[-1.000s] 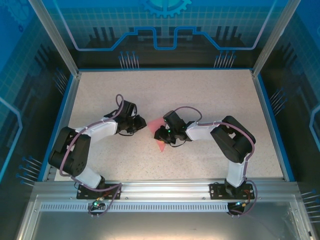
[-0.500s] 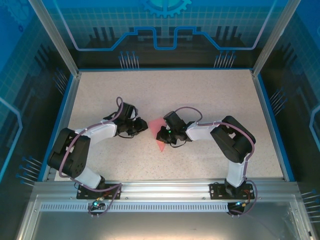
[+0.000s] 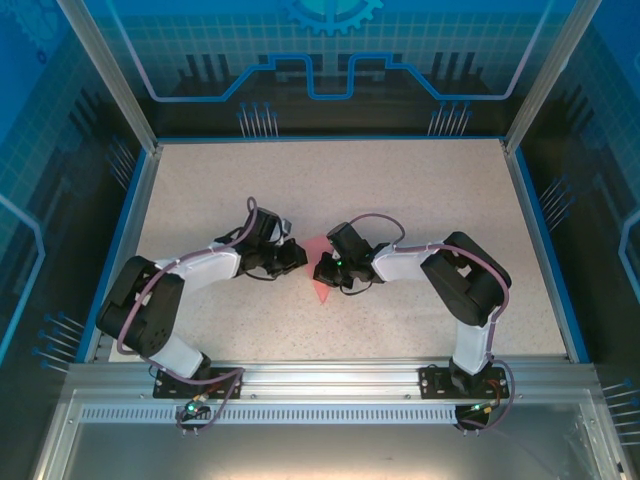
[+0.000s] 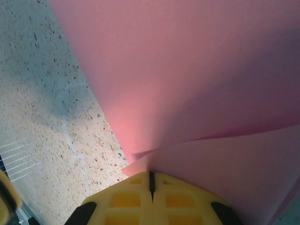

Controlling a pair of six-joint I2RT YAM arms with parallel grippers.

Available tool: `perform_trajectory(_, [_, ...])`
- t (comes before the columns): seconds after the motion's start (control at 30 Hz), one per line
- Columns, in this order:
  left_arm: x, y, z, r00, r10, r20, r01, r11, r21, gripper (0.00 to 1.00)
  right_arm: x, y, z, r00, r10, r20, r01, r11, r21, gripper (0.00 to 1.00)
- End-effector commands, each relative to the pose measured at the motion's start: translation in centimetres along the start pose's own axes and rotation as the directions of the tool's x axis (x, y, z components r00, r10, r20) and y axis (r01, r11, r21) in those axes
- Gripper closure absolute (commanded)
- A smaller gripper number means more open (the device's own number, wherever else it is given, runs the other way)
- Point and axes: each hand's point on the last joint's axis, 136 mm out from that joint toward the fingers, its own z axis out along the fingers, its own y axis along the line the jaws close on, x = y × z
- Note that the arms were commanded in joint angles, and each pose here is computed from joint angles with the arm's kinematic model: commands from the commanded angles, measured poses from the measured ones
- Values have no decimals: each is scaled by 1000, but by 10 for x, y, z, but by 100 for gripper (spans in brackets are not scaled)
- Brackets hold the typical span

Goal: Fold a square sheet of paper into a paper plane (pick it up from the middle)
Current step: Third fold the triangle at the center of the table.

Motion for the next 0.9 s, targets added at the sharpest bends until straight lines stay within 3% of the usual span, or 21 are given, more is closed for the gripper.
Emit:
perform_trajectory(0.0, [14,5,11,998,-15,-59,15,1000,2,89,20,-39,12,998,38,-49,-32,992,120,100])
perform_trajectory(0.27, [21,16,23,995,-41,-92,38,999,-29,99,21,-40,13,998,40,-50,-34,992,121,100])
perform_trajectory(0.87, [18,17,34,994,-55,-98,53,998,-25,100,22,-40,13,998,41,-54,-34,992,123,100])
